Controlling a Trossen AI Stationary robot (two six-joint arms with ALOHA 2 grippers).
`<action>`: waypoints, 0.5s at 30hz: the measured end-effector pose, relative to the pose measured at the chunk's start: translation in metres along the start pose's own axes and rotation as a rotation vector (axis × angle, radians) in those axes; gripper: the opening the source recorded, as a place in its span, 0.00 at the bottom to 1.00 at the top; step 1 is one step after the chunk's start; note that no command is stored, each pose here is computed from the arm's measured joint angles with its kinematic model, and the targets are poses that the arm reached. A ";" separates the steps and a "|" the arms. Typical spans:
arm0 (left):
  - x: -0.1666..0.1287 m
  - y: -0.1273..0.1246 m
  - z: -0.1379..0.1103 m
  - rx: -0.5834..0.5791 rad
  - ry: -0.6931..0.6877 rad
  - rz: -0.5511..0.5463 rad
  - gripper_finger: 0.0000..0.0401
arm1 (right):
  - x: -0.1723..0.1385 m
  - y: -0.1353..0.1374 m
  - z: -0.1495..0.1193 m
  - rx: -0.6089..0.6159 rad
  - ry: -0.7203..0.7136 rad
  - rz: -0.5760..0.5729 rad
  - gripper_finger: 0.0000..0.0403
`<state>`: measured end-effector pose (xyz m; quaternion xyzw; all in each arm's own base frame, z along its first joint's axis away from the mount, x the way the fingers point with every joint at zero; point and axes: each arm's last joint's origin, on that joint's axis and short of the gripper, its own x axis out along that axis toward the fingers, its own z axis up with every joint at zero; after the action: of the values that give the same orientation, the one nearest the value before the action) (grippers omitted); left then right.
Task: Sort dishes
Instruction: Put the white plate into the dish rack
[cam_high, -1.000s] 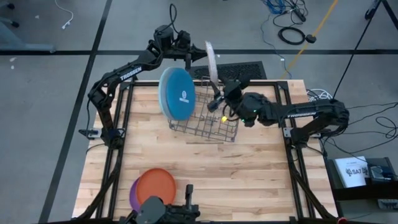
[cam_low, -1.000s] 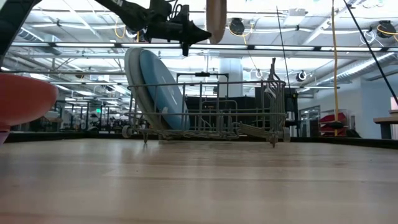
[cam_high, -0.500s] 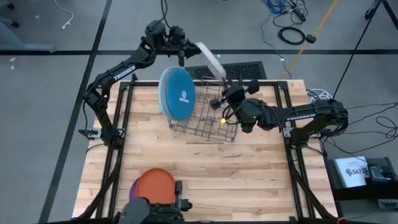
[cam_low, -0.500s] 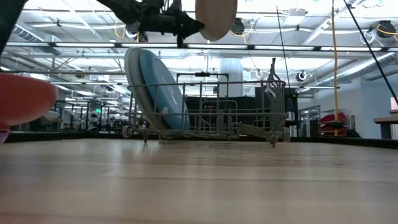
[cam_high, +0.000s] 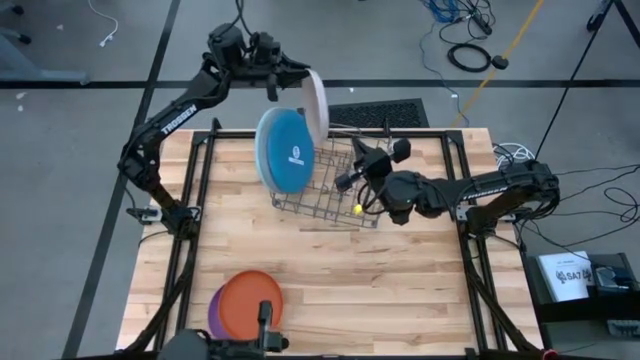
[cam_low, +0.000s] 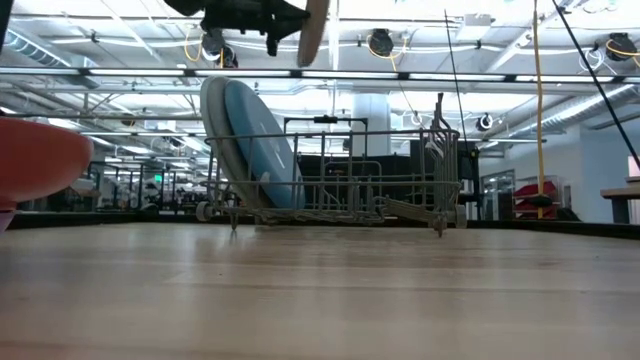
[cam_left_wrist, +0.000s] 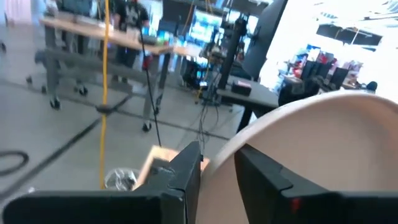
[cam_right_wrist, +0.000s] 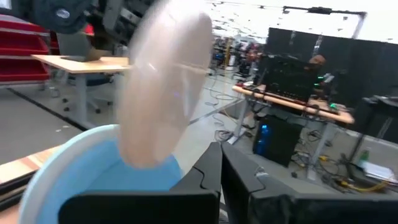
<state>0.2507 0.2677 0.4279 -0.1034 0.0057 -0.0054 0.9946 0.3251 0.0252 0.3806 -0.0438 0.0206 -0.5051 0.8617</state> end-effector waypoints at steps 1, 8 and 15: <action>0.002 -0.001 -0.002 -0.010 0.013 -0.002 0.23 | 0.000 0.000 0.000 0.004 -0.002 0.013 0.01; 0.024 -0.008 -0.023 0.018 0.087 -0.024 0.04 | -0.012 0.006 0.002 0.004 -0.013 0.059 0.00; 0.036 -0.012 -0.032 0.049 0.110 -0.026 0.01 | -0.033 0.010 0.005 0.009 -0.016 0.041 0.19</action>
<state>0.2863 0.2495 0.3987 -0.0788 0.0590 -0.0240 0.9949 0.3184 0.0594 0.3845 -0.0433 0.0122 -0.4869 0.8723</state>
